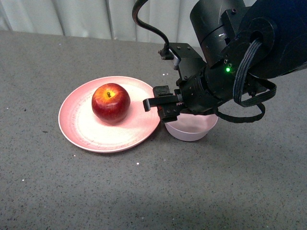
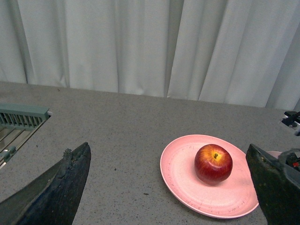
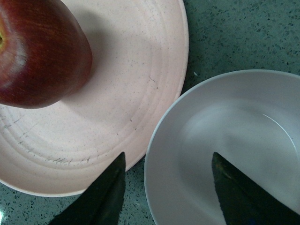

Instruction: Move apple from plate to bowl

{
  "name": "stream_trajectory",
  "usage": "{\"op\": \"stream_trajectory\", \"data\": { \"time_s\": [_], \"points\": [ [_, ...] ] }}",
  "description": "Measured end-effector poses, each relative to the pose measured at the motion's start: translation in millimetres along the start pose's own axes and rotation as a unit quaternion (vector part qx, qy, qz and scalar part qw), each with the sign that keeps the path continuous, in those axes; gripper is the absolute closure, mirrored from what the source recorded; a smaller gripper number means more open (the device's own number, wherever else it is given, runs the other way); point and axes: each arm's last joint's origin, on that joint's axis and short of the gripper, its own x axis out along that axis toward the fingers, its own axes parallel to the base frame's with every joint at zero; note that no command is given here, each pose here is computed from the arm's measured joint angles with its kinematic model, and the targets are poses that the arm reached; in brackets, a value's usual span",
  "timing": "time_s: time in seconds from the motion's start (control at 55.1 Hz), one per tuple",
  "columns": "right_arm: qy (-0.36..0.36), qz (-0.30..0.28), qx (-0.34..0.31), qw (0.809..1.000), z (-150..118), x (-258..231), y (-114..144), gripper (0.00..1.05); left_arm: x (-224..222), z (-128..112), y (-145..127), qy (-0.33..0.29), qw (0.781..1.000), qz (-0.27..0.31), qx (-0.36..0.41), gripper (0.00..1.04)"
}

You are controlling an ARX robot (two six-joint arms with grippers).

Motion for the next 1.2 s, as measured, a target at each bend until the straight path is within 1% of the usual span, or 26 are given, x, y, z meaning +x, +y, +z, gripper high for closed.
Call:
{"op": "stream_trajectory", "data": {
  "time_s": [0.054,0.127,0.2,0.236,0.254,0.308,0.345,0.508,0.617,0.707,0.798,0.961,0.998,1.016,1.052,1.088,1.107,1.161,1.179,1.197],
  "points": [
    [-0.008,0.001,0.002,1.0,0,-2,-1,0.42,0,0,0,0.0,1.0,0.0,0.0,0.07],
    [-0.033,0.002,0.004,0.999,1,-13,-3,0.27,0,0,0,0.0,1.0,0.0,0.0,0.07],
    [-0.073,-0.013,-0.001,0.997,5,-32,-5,0.12,0,0,0,0.0,1.0,0.0,0.0,0.07],
    [-0.094,-0.023,-0.005,0.995,6,-43,-6,0.08,0,0,0,0.0,1.0,0.0,0.0,0.07],
    [-0.105,-0.028,-0.007,0.994,7,-48,-6,0.08,0,0,0,0.0,1.0,0.0,0.0,0.07],
    [-0.149,-0.049,-0.021,0.987,7,-69,-10,0.1,0,0,0,0.0,1.0,0.0,0.0,0.07],
    [-0.17,-0.056,-0.025,0.984,4,-82,-13,0.1,0,0,0,0.0,1.0,0.0,0.0,0.07],
    [-0.216,-0.111,-0.034,0.97,-14,-119,-27,0.09,0,0,0,0.0,1.0,0.0,0.0,0.07],
    [-0.271,-0.164,-0.051,0.947,-28,-149,-32,0.09,0,0,0,0.0,1.0,0.0,0.0,0.07],
    [-0.312,-0.203,-0.063,0.926,-38,-171,-30,0.09,0,0,0,0.0,1.0,0.0,0.0,0.07],
    [-0.35,-0.244,-0.072,0.902,-54,-190,-26,0.09,0,0,0,0.0,1.0,0.0,0.0,0.07],
    [-0.384,-0.272,-0.076,0.879,-89,-213,-20,0.09,0,0,0,0.0,1.0,0.0,0.0,0.07],
    [-0.414,-0.279,-0.057,0.865,-98,-220,-19,0.15,0,0,0,0.0,1.0,0.0,0.0,0.07],
    [-0.421,-0.279,-0.052,0.861,-100,-221,-19,0.16,0,0,0,0.0,1.0,0.0,0.0,0.07],
    [-0.444,-0.275,-0.034,0.852,-106,-228,-19,0.23,0,0,0,0.0,1.0,0.0,0.0,0.07],
    [-0.454,-0.272,-0.021,0.848,-112,-232,-20,0.31,0,0,0,0.0,1.0,0.0,0.0,0.07],
    [-0.456,-0.271,-0.018,0.848,-114,-232,-20,0.32,0,0,0,0.0,1.0,0.0,0.0,0.07],
    [-0.458,-0.268,-0.008,0.847,-122,-235,-22,0.43,0,0,0,0.0,1.0,0.0,0.0,0.07],
    [-0.458,-0.267,-0.007,0.848,-124,-235,-23,0.45,0,0,0,0.0,1.0,0.0,0.0,0.07],
    [-0.457,-0.266,-0.004,0.849,-127,-236,-23,0.5,0,0,0,0.0,1.0,0.0,0.0,0.07]
  ]
}}
